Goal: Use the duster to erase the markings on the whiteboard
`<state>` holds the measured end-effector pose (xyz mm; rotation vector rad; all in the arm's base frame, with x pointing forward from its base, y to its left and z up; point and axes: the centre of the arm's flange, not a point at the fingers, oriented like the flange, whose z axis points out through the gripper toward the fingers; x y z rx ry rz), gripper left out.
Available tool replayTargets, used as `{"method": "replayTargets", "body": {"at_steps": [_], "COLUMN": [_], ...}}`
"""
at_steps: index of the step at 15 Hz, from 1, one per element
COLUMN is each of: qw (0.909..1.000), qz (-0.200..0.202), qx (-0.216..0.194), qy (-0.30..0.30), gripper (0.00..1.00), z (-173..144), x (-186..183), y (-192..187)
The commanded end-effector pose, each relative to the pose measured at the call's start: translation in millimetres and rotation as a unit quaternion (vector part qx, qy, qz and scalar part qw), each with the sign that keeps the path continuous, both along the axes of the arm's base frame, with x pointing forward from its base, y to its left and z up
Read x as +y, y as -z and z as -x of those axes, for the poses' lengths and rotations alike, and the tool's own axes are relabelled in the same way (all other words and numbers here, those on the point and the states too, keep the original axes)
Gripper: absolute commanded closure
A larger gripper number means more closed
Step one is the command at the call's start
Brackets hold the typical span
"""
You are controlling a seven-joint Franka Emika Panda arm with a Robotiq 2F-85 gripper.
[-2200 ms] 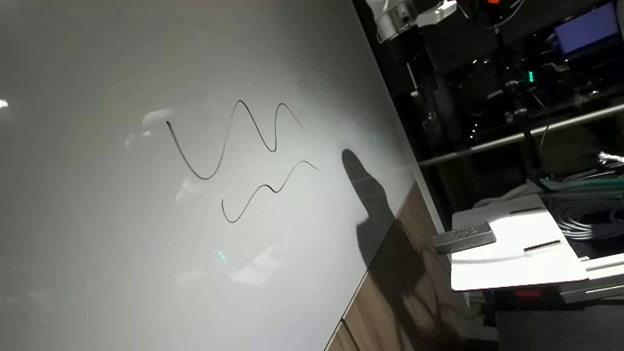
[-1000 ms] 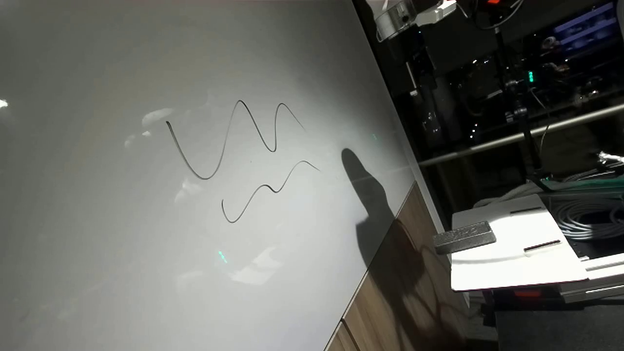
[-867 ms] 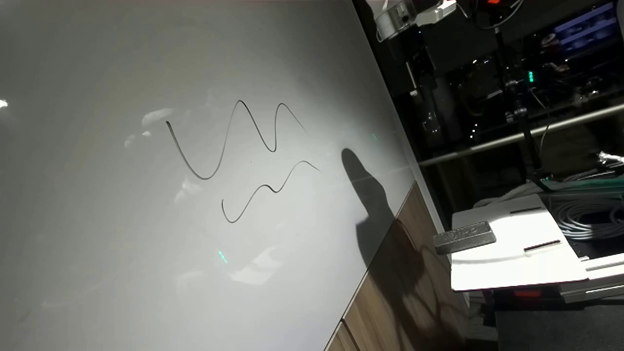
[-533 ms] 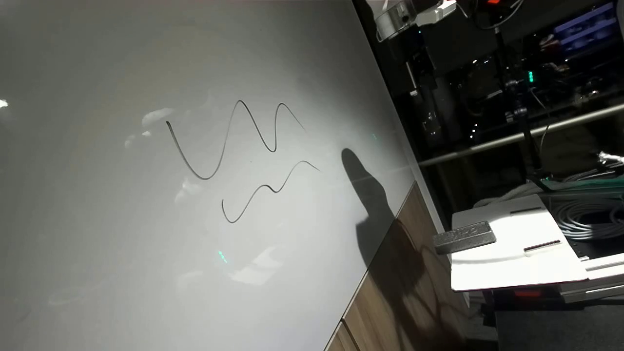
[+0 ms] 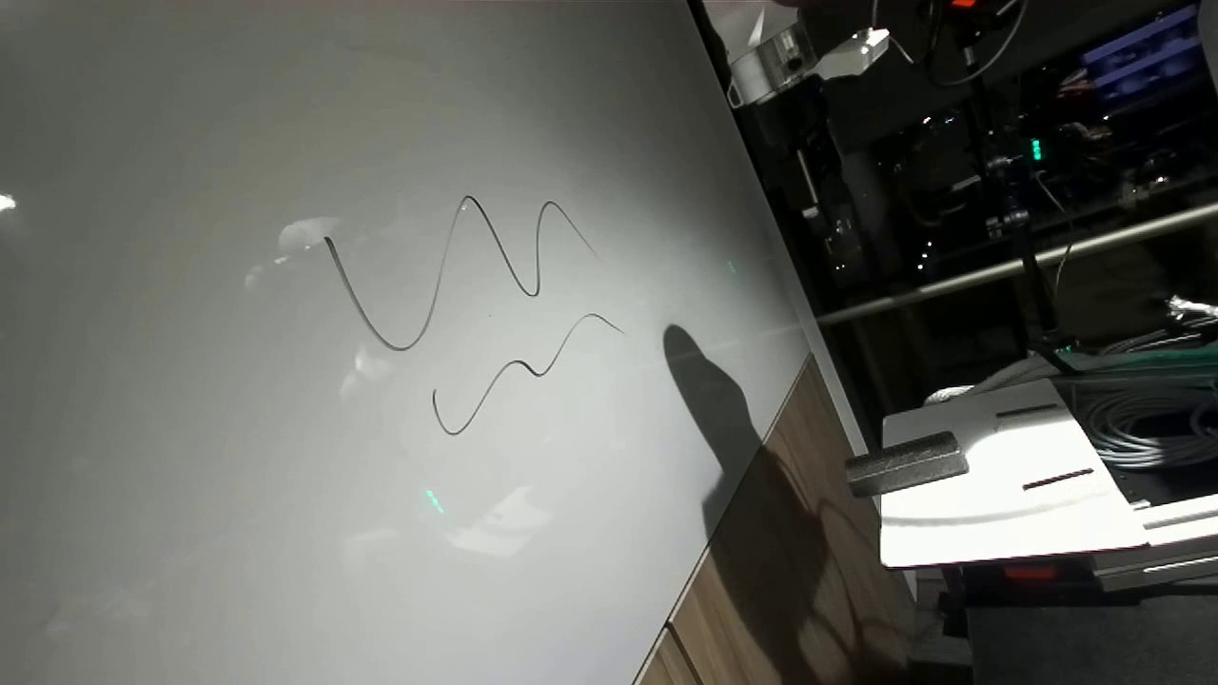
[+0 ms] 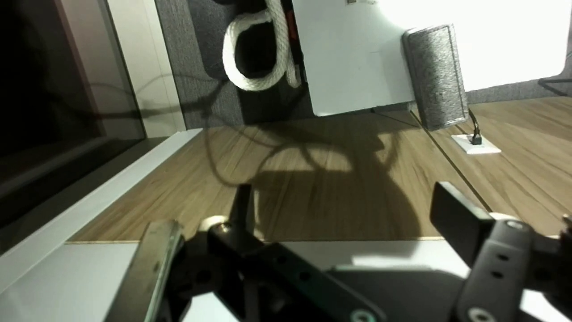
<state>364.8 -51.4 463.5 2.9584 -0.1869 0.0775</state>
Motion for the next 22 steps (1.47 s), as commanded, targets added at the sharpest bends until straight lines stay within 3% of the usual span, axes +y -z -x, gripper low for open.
{"method": "replayTargets", "body": {"at_steps": [1,8,22], "qw": [0.9978,0.9936,0.9924], "qz": [0.024,0.014,-0.026], "qx": [-0.031,-0.019,0.07], "qy": [-0.053,-0.111,-0.098], "gripper": [0.0,0.0,0.0], "z": [5,12,9], "x": [40,91,102], "y": [35,111,214]}}
